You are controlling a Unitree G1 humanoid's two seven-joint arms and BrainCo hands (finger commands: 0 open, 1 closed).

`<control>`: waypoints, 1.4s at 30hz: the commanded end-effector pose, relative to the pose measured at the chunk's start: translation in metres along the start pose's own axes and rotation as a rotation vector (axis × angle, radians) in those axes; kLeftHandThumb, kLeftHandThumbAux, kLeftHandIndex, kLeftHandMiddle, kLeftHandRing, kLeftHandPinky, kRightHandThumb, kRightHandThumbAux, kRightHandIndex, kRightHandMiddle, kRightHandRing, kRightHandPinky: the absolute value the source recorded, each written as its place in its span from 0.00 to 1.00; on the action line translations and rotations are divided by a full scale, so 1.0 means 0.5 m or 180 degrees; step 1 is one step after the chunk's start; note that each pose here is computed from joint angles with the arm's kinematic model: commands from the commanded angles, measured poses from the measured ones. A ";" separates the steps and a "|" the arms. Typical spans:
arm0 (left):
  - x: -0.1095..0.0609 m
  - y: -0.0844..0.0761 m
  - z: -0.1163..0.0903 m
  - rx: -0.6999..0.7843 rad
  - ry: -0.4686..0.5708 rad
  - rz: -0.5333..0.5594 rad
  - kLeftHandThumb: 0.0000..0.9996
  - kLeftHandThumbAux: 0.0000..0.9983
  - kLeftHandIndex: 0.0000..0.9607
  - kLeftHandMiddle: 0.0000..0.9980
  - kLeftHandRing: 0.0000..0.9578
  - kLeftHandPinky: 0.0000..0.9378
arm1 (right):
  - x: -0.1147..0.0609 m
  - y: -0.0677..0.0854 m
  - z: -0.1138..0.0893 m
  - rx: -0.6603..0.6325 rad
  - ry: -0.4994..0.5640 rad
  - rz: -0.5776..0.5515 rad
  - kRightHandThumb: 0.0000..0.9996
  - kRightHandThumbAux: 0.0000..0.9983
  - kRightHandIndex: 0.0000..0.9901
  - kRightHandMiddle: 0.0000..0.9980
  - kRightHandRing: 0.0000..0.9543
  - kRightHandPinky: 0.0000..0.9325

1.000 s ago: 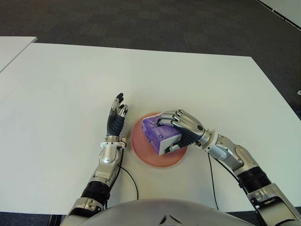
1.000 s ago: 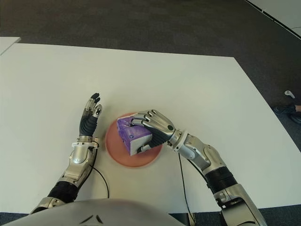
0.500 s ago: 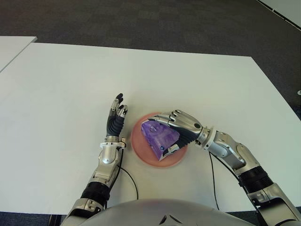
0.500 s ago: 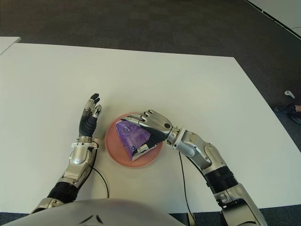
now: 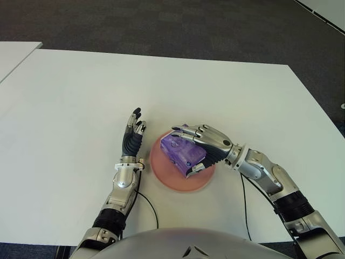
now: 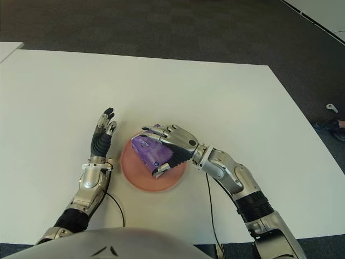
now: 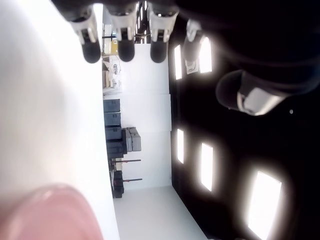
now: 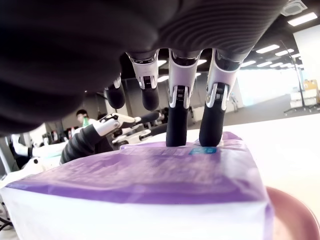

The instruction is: Put the tissue paper into the plate.

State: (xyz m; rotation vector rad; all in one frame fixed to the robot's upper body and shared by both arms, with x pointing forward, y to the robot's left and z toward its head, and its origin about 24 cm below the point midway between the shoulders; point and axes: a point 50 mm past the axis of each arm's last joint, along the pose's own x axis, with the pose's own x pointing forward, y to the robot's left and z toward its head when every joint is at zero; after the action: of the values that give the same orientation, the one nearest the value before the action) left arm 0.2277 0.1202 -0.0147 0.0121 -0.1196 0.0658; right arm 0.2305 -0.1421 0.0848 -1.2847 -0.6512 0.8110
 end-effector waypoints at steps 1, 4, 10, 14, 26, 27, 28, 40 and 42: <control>-0.138 0.055 -0.111 0.0427 0.1030 -0.0019 0.00 0.36 0.00 0.00 0.00 0.00 | -0.002 0.009 -0.005 0.0089 0.0113 0.0092 0.15 0.31 0.00 0.00 0.00 0.00; -0.136 0.055 -0.112 0.0423 0.1030 -0.0024 0.00 0.36 0.00 0.00 0.00 0.00 | -0.002 0.008 -0.006 0.0106 0.0119 0.0092 0.15 0.32 0.00 0.00 0.00 0.00; -0.130 0.056 -0.110 0.0403 0.1022 -0.0034 0.00 0.36 0.00 0.00 0.00 0.00 | -0.001 -0.012 -0.011 0.0169 0.0108 -0.0048 0.16 0.31 0.00 0.00 0.00 0.00; -0.127 0.059 -0.111 0.0401 0.1026 -0.0018 0.00 0.36 0.00 0.00 0.00 0.00 | 0.018 -0.061 -0.024 0.0266 0.0126 -0.0246 0.17 0.30 0.00 0.00 0.00 0.00; -0.114 0.061 -0.115 0.0418 0.1039 0.0001 0.00 0.36 0.00 0.00 0.00 0.00 | 0.063 -0.193 -0.076 0.1086 0.0518 -0.1455 0.18 0.27 0.00 0.00 0.00 0.00; -0.112 0.059 -0.114 0.0415 0.1031 -0.0002 0.00 0.36 0.00 0.00 0.00 0.00 | 0.065 -0.195 -0.081 0.1164 0.0574 -0.1586 0.18 0.27 0.00 0.00 0.00 0.00; -0.111 0.058 -0.114 0.0412 0.1025 -0.0005 0.00 0.36 0.00 0.00 0.00 0.00 | 0.066 -0.196 -0.085 0.1212 0.0612 -0.1669 0.19 0.28 0.00 0.00 0.00 0.00; -0.103 0.036 -0.094 0.0252 0.0853 -0.0168 0.00 0.38 0.00 0.00 0.00 0.00 | 0.032 -0.121 -0.128 0.2004 0.1274 -0.2633 0.12 0.44 0.00 0.00 0.00 0.00; -0.103 0.036 -0.093 0.0229 0.0855 -0.0185 0.00 0.39 0.00 0.00 0.00 0.00 | 0.029 -0.109 -0.122 0.2149 0.1332 -0.2794 0.10 0.47 0.00 0.00 0.00 0.00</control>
State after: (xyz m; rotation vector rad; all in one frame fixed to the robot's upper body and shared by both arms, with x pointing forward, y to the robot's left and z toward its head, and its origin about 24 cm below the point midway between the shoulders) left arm 0.2308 0.1179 -0.0160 0.0163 -0.1060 0.0168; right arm 0.3025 -0.1638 0.1541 -0.5317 -0.5680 0.0662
